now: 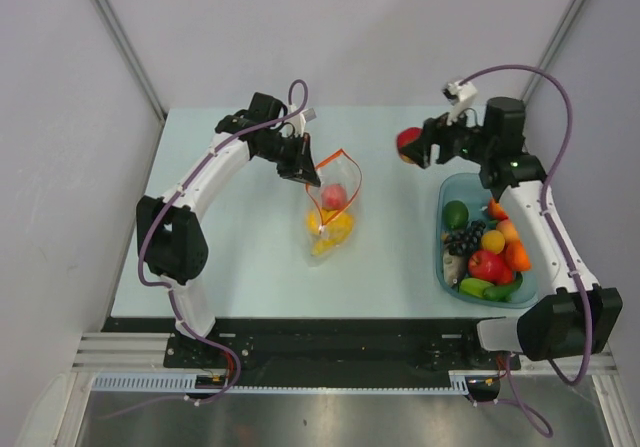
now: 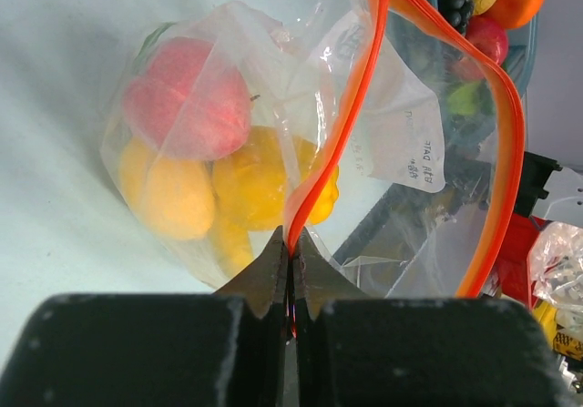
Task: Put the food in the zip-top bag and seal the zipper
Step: Place the fake fruit in the zipper food storage bag, then pick up the fake fruit from the bin.
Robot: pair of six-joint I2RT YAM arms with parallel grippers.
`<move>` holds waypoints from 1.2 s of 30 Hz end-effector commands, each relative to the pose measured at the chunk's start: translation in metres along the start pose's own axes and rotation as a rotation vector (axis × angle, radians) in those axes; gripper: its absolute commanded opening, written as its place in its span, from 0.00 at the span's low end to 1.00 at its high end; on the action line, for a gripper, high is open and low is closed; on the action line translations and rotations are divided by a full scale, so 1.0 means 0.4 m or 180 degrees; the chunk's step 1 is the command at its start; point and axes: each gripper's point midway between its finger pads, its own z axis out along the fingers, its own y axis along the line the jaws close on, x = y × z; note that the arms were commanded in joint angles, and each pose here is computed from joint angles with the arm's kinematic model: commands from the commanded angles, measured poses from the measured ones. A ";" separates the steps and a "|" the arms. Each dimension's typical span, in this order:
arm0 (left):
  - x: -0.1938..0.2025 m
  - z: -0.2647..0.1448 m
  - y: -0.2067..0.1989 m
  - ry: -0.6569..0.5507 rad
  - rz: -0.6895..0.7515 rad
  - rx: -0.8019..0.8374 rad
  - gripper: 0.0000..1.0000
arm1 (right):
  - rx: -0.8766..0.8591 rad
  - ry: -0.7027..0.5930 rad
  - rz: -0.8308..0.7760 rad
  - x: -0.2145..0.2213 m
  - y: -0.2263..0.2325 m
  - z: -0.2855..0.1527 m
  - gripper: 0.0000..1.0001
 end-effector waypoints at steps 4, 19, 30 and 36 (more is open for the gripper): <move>-0.028 -0.020 -0.046 -0.0120 0.0129 0.0052 0.04 | -0.1118 -0.0626 -0.0388 -0.161 0.325 0.122 0.40; -0.049 -0.029 -0.052 -0.0239 0.0192 0.0028 0.04 | -0.1220 0.0032 -0.0484 -0.003 0.368 0.219 0.91; -0.059 -0.032 -0.050 -0.0268 0.0220 -0.0011 0.04 | -0.0040 0.0703 0.0430 0.106 0.003 -0.002 0.97; -0.068 -0.032 -0.050 -0.0291 0.0239 -0.0022 0.04 | 0.0883 0.1241 0.0929 0.305 -0.182 -0.109 0.97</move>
